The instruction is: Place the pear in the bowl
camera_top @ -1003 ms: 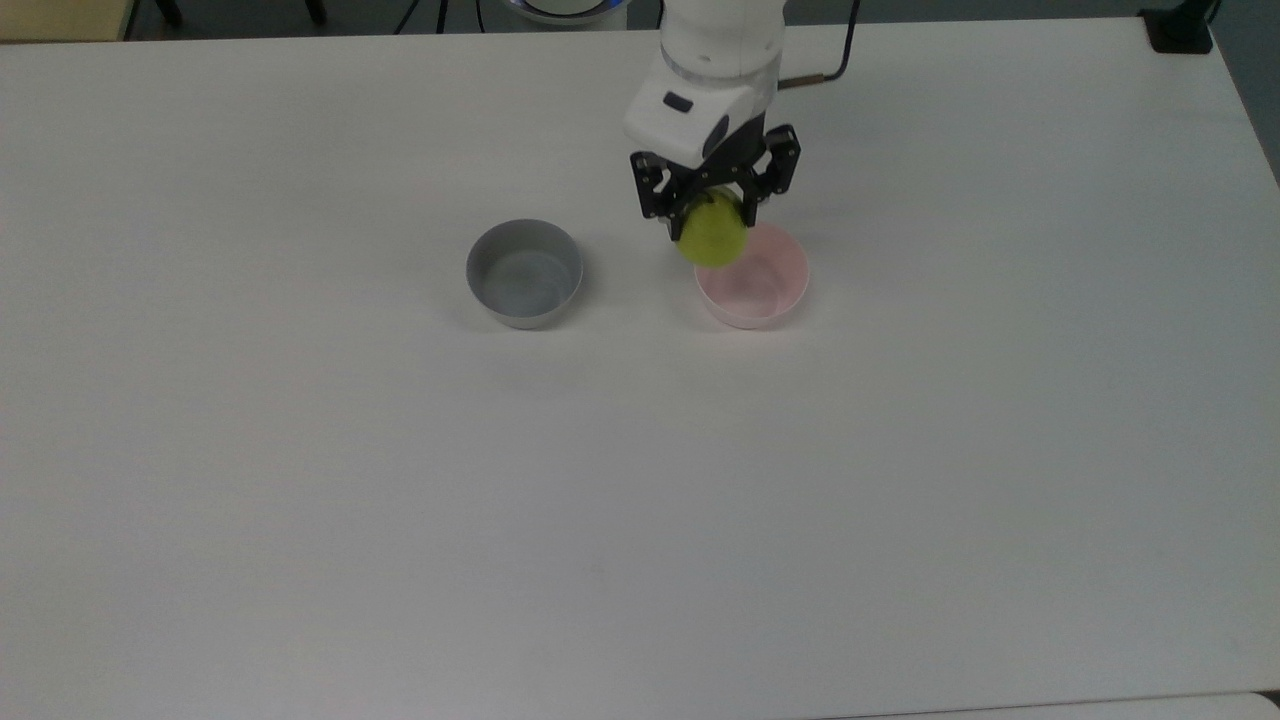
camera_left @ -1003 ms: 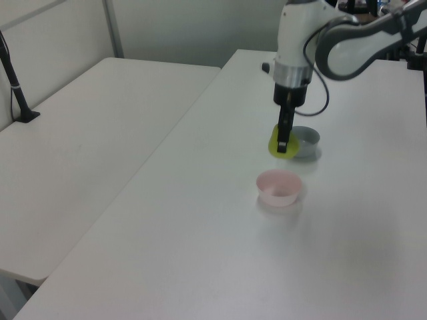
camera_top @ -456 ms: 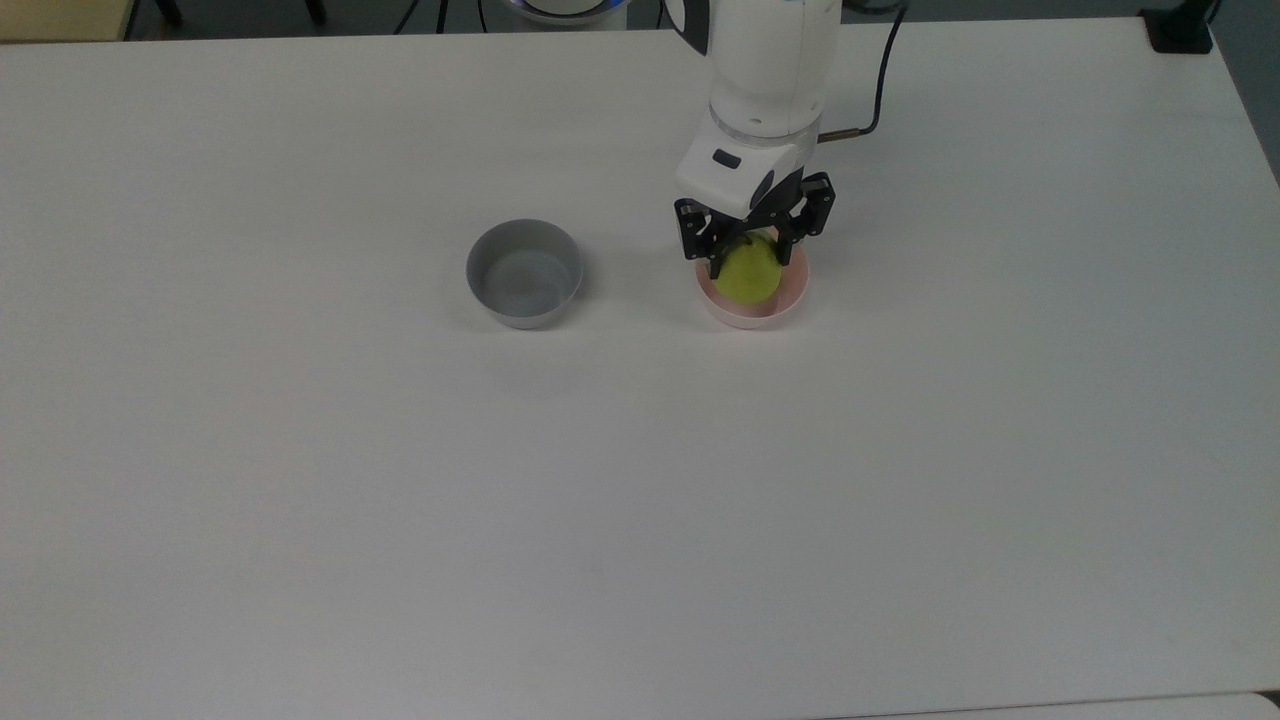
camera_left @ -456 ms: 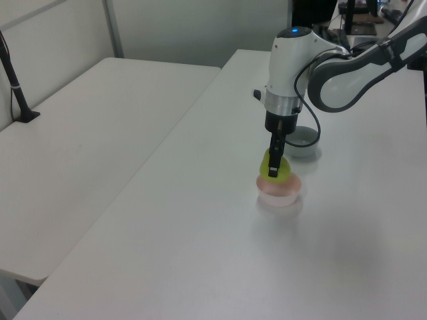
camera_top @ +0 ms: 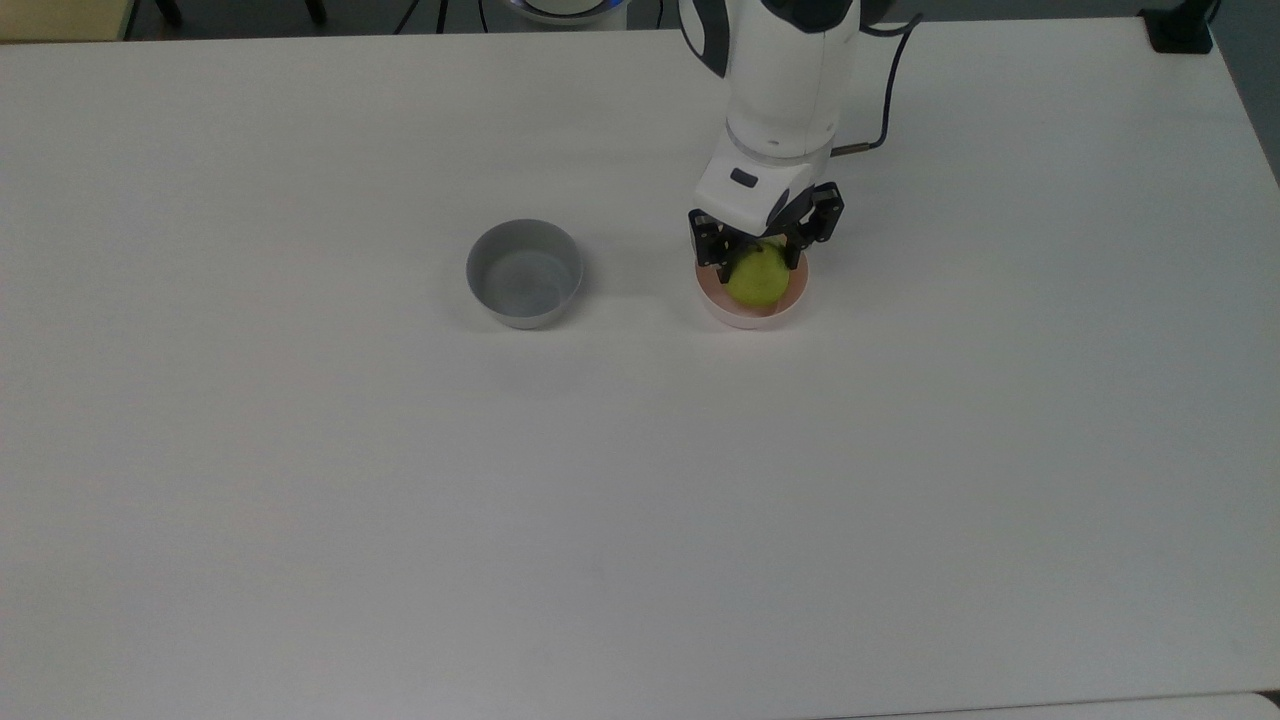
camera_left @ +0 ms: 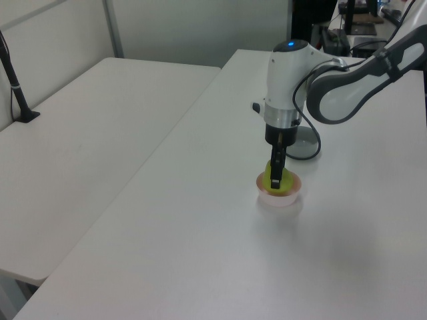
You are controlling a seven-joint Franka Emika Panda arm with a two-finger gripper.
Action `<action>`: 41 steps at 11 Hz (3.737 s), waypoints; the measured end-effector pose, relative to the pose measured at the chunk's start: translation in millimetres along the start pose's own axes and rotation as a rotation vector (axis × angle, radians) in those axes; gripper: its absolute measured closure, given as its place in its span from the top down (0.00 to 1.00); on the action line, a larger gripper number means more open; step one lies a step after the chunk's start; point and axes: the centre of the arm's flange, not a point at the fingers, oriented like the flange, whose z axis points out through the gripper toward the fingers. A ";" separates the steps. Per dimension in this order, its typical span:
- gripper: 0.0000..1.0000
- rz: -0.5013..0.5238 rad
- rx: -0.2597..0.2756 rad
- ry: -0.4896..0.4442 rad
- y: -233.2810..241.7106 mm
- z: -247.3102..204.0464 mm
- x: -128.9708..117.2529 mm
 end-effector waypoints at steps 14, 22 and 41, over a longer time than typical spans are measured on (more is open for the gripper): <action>1.00 0.068 -0.048 -0.011 39.8 -74.9 -1.2; 1.00 0.273 -0.051 -0.068 158.0 -194.1 -43.0; 1.00 0.201 0.000 0.034 273.3 -280.8 -90.4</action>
